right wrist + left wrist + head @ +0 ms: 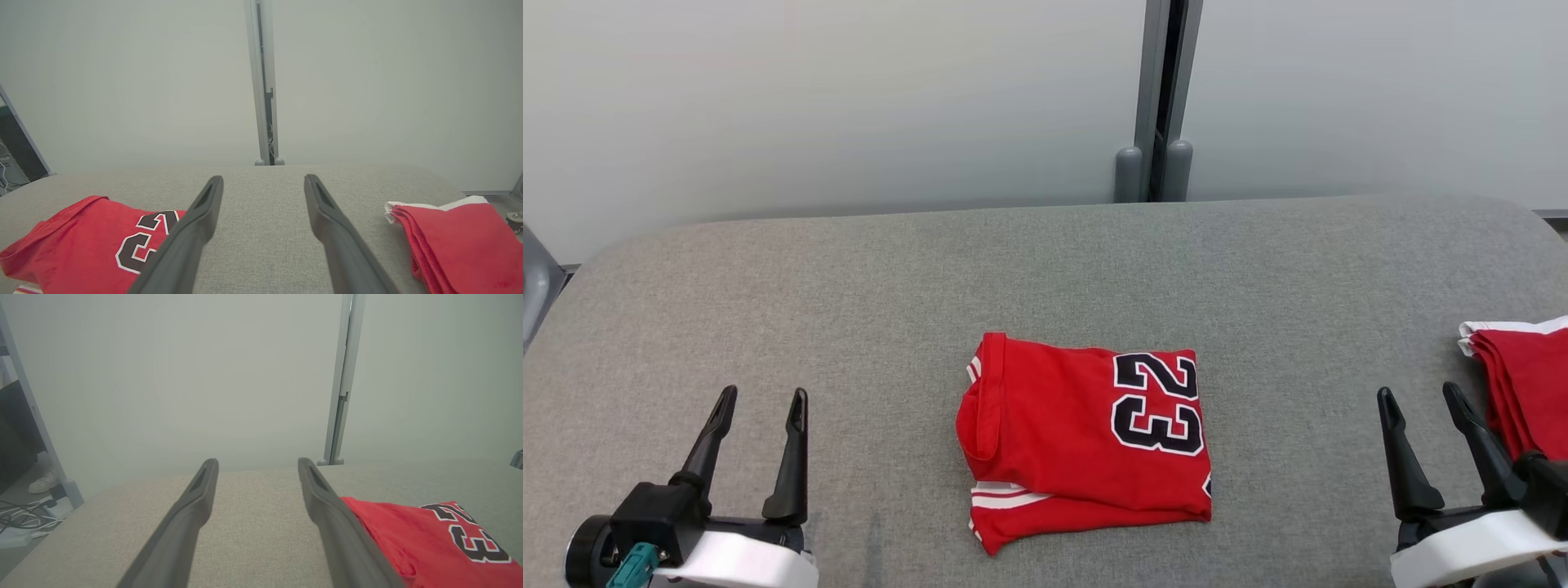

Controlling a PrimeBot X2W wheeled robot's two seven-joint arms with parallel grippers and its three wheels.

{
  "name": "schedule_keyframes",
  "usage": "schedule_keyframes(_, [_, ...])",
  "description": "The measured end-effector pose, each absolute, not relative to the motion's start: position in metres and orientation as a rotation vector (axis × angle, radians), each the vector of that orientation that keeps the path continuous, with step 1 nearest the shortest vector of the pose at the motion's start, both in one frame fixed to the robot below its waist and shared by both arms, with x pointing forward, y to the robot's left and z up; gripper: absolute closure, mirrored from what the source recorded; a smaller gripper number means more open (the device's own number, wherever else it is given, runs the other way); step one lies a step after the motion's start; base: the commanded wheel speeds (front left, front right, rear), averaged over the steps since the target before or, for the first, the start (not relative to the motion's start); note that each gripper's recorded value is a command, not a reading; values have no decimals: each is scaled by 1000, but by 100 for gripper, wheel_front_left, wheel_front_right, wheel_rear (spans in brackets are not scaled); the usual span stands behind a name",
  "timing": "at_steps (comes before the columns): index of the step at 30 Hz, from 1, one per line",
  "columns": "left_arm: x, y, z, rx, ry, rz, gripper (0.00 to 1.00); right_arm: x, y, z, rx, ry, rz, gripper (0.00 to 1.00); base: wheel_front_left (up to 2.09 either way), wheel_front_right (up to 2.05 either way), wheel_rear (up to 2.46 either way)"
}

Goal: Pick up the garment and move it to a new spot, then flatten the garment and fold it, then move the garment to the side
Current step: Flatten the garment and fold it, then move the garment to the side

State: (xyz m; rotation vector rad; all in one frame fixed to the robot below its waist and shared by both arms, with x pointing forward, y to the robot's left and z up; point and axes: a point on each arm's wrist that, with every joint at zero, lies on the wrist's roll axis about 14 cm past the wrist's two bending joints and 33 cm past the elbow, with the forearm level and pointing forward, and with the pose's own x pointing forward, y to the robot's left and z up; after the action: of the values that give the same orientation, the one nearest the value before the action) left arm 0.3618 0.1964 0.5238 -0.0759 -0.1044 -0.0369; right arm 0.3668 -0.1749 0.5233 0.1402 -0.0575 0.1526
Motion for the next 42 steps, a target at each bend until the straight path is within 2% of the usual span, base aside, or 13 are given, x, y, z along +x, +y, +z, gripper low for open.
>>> schedule_keyframes(42, [354,206,522,-66,-83,-1,0,367,-173,516,142,-16,156,0,0,0,0])
